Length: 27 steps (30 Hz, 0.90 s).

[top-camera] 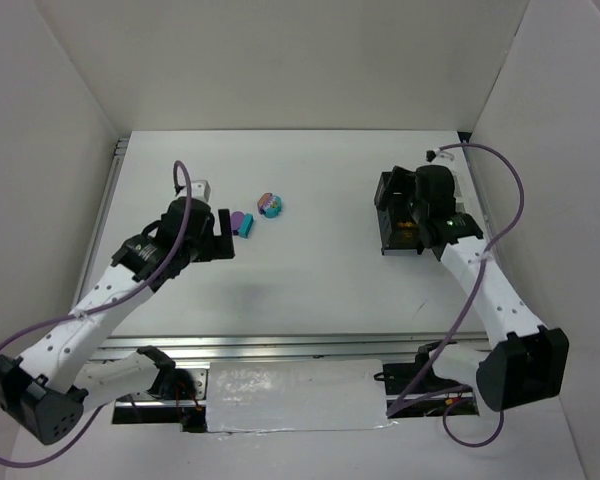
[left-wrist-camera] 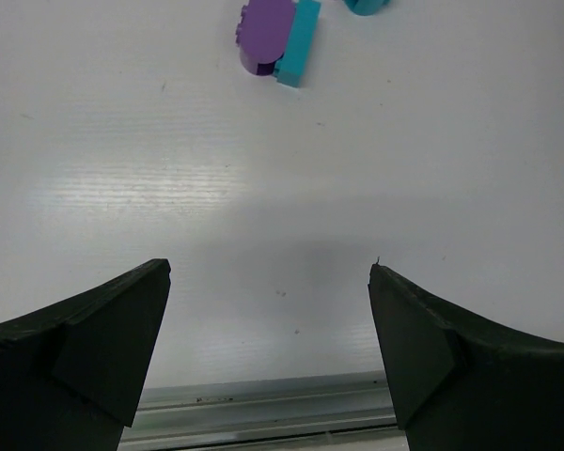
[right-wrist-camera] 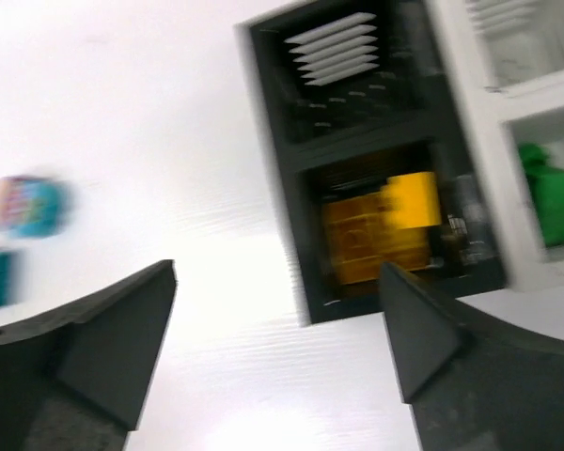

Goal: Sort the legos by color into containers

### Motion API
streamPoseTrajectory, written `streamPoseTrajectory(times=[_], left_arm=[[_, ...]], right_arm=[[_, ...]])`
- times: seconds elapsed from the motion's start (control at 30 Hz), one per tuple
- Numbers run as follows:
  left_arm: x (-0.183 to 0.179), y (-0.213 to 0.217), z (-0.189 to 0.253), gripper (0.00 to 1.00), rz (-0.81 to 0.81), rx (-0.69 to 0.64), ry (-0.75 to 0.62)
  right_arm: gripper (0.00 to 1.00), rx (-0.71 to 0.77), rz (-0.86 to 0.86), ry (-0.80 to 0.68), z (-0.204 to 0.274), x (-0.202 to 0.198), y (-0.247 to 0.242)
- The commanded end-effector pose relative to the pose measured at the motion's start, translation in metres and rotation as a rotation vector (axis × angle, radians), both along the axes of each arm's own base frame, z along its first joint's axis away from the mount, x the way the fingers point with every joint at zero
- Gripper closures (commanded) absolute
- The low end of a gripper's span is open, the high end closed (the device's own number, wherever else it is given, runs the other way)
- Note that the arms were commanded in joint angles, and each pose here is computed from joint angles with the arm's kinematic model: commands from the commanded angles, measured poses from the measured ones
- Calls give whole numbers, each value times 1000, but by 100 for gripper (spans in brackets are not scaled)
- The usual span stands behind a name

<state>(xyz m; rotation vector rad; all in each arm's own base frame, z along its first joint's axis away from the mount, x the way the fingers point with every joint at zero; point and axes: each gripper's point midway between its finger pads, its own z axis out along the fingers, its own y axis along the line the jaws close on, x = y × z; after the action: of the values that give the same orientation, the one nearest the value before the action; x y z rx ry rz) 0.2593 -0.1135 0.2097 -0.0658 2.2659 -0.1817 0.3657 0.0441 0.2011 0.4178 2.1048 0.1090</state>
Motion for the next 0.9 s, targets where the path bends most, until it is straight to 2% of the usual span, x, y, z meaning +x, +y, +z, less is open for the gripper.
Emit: streamPoseTrajectory(times=[0.0,0.07,0.13,0.27,0.33,0.4,0.43,0.6,0.73,0.87], left_arm=[[20,11,-4,0,149,-5,47],[36,14,-15,1,202,-12,106],[57,13,-30,0,239,-34,141],[101,-13,-57,1,188,-50,205],[127,-18,-82,3,167,48,298],[155,-20,-80,3,156,111,288],[160,-19,-102,4,135,169,333],[182,-21,-132,1,102,210,357],[185,-9,-159,2,128,223,402],[192,-17,-171,4,71,206,386]], right_arm=[[0,144,236,-156,58,-13,48],[0,217,408,-185,73,-31,81],[0,241,472,-192,82,-43,95],[0,273,617,-197,91,-68,129],[0,283,676,-196,91,-80,144],[0,293,738,-189,89,-90,154],[0,296,768,-185,89,-94,158],[0,277,827,-164,82,-107,164],[0,275,838,-190,85,-110,164],[0,283,855,-194,86,-111,167]])
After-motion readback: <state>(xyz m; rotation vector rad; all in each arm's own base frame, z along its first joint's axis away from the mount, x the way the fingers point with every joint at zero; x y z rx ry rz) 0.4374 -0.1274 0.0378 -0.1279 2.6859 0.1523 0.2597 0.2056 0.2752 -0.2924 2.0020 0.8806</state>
